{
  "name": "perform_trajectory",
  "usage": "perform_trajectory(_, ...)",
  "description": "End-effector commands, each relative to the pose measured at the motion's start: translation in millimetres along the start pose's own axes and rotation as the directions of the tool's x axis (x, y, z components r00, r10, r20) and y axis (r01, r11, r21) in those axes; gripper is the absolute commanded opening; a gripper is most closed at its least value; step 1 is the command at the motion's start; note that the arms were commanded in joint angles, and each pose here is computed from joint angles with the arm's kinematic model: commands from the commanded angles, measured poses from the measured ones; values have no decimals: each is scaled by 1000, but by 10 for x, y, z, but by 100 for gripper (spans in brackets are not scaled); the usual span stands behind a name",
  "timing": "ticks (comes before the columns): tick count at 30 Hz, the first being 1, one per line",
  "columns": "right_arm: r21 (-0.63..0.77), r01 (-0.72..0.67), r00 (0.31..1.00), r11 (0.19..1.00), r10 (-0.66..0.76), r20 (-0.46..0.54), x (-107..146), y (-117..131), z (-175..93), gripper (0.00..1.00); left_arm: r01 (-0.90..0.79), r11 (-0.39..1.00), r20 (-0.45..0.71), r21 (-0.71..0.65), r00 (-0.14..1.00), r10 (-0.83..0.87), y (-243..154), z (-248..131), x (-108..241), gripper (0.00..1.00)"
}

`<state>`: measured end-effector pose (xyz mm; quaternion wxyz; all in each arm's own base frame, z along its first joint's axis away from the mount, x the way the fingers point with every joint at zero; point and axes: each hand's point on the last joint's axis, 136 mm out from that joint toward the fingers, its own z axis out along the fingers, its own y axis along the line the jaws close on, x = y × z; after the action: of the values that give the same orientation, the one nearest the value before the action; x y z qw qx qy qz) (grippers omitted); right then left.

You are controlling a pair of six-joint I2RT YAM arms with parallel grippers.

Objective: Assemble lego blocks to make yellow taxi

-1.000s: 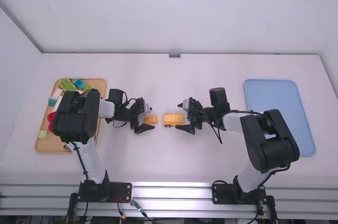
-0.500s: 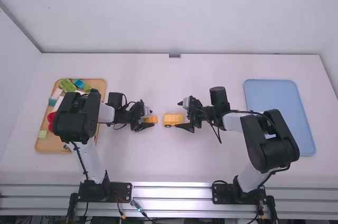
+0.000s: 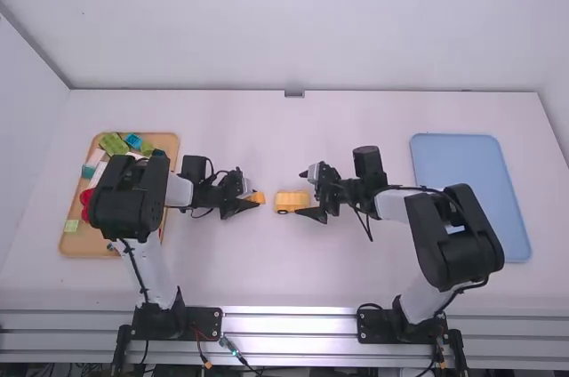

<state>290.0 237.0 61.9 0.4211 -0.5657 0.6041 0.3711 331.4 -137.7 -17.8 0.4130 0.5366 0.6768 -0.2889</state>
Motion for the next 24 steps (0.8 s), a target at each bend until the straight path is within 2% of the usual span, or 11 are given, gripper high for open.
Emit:
perform_trajectory(1, 8, -2, 1000, 1000, 2, -10, -18, 19, -16, 99, 25, 1000, 2, 16, 1000, -25, -57, 20, 46, 30)
perform_trajectory(10, 13, -28, 997, 1000, 29, -72, 144, 67, 54, 99, 42, 999, -11, -34, 999, -42, 75, 8, 32, 25)
perform_trajectory(16, -10, -43, 998, 999, 43, -50, 411, 67, 191, 99, 49, 998, -14, -51, 999, -49, 119, -27, -30, 27)
perform_trajectory(19, -39, -15, 1000, 999, 15, -1, 453, 85, 266, 99, 38, 998, -19, -49, 999, -39, 106, -35, -93, 25)
perform_trajectory(24, -35, 7, 1000, 999, -6, 17, 571, 58, 324, 99, 14, 999, -15, -42, 1000, -15, 85, -36, -215, 24)
